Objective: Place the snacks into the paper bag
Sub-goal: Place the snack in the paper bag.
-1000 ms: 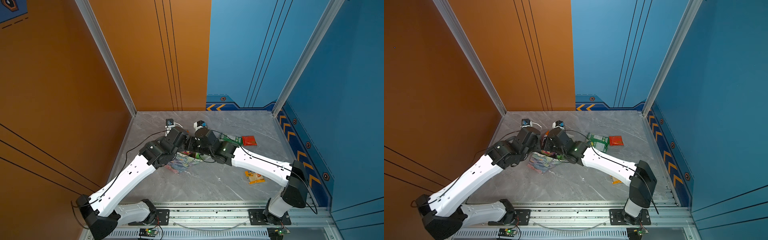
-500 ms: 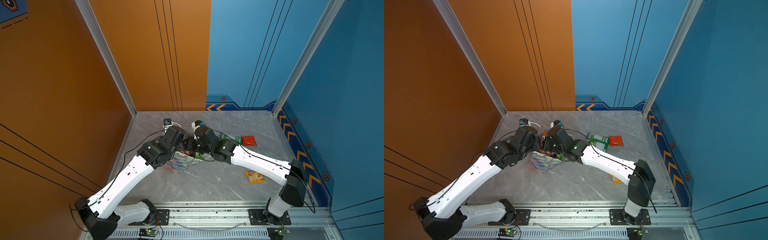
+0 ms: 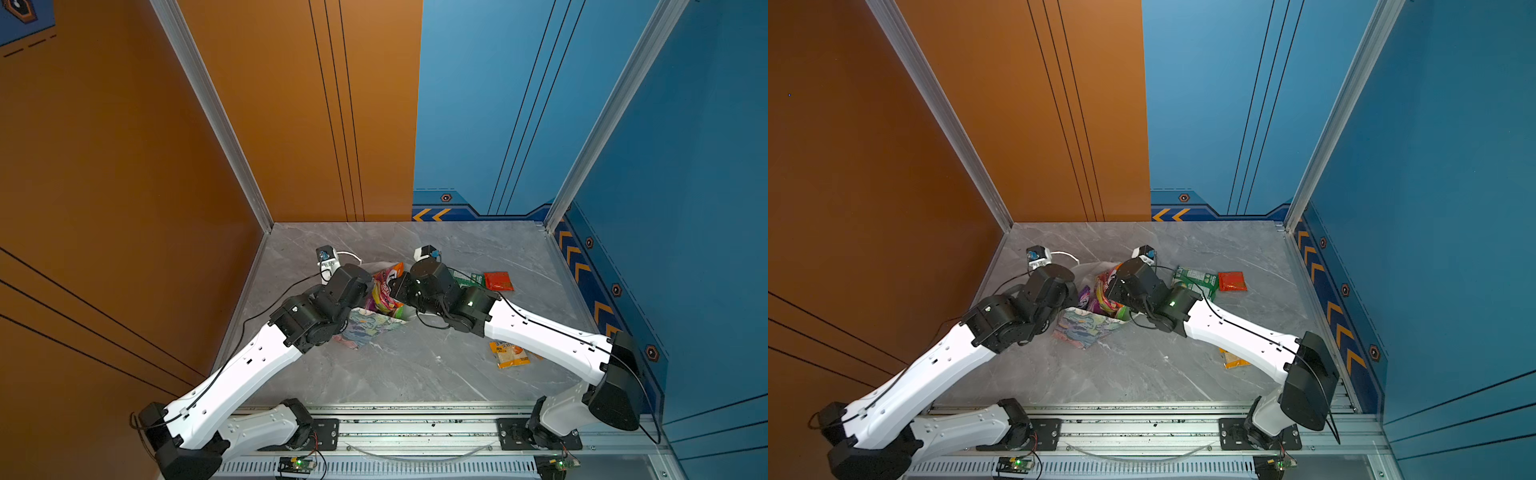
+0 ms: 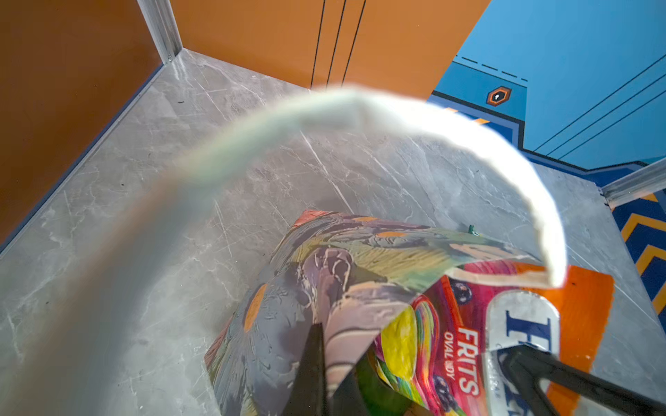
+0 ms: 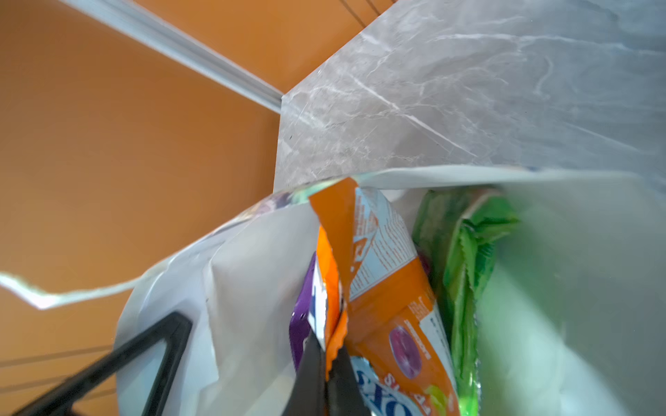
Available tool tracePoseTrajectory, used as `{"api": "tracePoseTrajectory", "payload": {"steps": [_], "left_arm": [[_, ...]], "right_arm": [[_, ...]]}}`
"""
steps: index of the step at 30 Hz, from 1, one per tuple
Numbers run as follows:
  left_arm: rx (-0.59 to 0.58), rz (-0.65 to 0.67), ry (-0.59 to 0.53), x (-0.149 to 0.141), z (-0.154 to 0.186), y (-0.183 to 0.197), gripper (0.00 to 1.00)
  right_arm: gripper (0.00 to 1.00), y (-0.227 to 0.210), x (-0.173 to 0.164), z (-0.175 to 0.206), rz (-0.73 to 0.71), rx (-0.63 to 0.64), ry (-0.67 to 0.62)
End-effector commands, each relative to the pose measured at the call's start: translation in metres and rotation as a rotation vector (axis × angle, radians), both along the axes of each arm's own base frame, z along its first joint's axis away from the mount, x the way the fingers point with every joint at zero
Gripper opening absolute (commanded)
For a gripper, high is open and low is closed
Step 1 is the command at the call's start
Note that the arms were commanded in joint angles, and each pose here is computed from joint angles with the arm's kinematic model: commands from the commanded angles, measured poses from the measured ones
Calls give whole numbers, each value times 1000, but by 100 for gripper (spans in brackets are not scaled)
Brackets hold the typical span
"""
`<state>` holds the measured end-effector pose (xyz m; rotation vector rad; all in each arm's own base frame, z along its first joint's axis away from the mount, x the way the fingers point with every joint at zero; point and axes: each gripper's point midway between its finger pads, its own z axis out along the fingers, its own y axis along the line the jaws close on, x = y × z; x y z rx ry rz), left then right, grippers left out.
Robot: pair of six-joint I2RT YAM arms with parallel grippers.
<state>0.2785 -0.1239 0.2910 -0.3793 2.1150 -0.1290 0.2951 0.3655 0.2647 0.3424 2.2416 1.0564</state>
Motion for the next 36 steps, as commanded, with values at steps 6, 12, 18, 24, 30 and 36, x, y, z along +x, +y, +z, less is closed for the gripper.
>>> {"api": "tracePoseTrajectory", "payload": {"steps": [6,12,18,24,30,36], "left_arm": [[-58,98,-165,9,31,-2,0],[-100,28,-139,11,21,-22,0],[-126,-18,-139,6,22,-29,0],[-135,-13,-153,4,25,-22,0],[-159,-28,-118,9,20,-18,0],[-172,-30,-102,13,19,-12,0]], "right_arm": [[0,-5,12,45,-193,340,-12],[0,19,20,52,-172,500,16],[0,42,30,54,-143,540,27],[0,69,26,25,-93,489,95],[0,73,27,-4,-99,383,130],[0,78,28,-13,-78,294,131]]}}
